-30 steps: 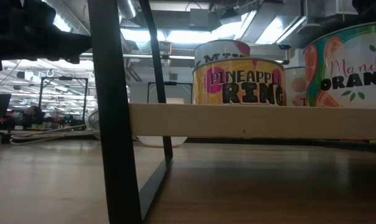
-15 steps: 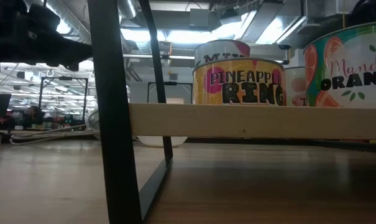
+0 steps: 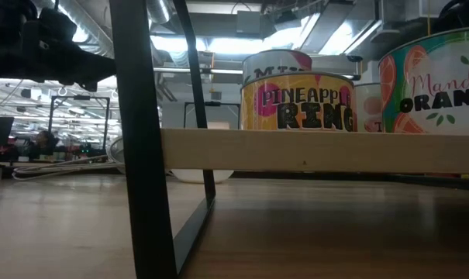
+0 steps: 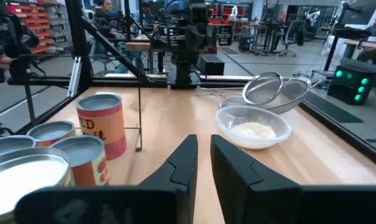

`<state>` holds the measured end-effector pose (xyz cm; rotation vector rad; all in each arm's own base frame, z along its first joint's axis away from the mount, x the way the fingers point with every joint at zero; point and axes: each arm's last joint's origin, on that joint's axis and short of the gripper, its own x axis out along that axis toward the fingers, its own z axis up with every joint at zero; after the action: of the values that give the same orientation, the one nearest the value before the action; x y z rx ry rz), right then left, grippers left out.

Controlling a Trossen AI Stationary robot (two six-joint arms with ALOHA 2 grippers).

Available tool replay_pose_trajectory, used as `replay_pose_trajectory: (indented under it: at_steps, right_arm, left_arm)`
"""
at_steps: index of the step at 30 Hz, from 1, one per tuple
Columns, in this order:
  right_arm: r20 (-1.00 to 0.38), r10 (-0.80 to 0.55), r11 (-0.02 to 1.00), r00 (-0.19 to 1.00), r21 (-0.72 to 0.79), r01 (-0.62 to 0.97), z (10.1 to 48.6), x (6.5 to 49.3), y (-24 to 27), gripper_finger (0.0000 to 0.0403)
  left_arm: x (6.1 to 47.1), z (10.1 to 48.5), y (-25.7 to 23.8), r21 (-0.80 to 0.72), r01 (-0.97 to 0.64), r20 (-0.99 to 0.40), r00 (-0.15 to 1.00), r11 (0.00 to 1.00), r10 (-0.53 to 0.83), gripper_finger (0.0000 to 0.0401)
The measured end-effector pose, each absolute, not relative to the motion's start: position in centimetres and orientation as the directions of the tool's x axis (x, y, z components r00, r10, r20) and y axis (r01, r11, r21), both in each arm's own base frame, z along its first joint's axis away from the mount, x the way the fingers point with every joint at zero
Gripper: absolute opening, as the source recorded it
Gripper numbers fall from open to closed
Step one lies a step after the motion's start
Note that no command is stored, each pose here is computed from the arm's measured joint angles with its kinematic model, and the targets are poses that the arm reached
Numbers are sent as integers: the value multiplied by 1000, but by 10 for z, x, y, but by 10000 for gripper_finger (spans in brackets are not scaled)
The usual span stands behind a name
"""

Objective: Pick and place cans onto a shelf
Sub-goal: Return to Home Position

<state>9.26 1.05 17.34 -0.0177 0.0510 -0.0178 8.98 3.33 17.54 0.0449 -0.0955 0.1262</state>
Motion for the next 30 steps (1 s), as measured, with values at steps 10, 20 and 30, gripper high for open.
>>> replay_pose_trajectory:
  at_steps: [10,20,30]
  right_arm:
    - [-51,-19,1000,999,-19,18,173,93,11,51]
    - [-51,-19,1000,999,-19,18,173,93,11,51]
    - [-51,-19,1000,999,-15,18,173,93,11,51]
  left_arm:
    - [90,174,33,23,-165,87,983,986,163,66]
    - [94,170,24,-38,-158,44,986,987,160,66]
    - [96,169,15,-30,-118,39,992,993,119,66]
